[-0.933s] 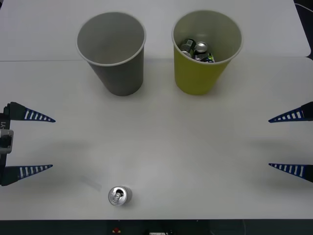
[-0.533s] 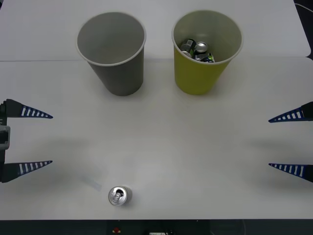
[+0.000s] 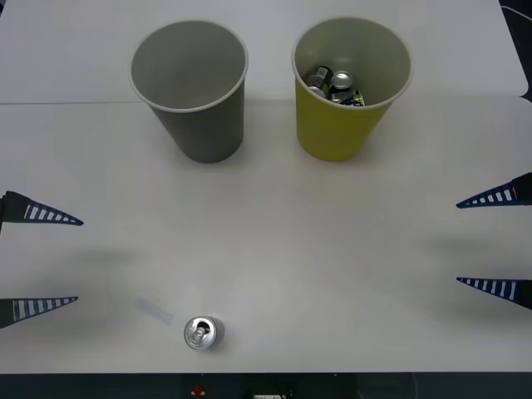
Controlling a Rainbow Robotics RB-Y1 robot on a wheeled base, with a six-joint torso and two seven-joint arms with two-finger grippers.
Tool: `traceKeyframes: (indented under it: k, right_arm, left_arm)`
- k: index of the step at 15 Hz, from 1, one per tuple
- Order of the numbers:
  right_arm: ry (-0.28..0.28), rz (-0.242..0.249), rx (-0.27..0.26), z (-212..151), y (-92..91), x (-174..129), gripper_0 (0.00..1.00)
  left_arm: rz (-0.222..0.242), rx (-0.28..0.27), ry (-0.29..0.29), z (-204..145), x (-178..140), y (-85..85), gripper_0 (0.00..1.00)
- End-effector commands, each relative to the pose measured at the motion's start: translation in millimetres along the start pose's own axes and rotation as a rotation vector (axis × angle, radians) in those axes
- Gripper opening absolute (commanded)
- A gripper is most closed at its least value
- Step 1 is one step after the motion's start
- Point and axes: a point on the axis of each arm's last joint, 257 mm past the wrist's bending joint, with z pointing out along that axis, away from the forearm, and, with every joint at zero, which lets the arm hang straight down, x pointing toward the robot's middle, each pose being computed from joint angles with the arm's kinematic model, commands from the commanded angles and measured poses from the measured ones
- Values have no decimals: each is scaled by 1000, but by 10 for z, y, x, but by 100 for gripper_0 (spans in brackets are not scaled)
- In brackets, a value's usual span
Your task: Put the can into the green bin and the plastic bottle into the gray bin
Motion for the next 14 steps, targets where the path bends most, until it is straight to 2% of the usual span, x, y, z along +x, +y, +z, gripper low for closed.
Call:
traceKeyframes:
  k: [1, 2, 5, 9, 14]
  right_arm:
    - [0, 0, 0, 0, 0, 0, 100]
    - [0, 0, 0, 0, 0, 0, 100]
    - [0, 0, 0, 0, 0, 0, 100]
    - [0, 0, 0, 0, 0, 0, 100]
    - [0, 0, 0, 0, 0, 0, 100]
  left_arm:
    - [-23, 26, -73, 114, 37, -167, 100]
    - [-30, 28, -94, 152, 62, -216, 100]
    - [-9, 26, -158, 262, 110, -344, 100]
    - [-6, 21, -206, 366, 238, -463, 100]
    - [-58, 23, -290, 585, 333, -614, 100]
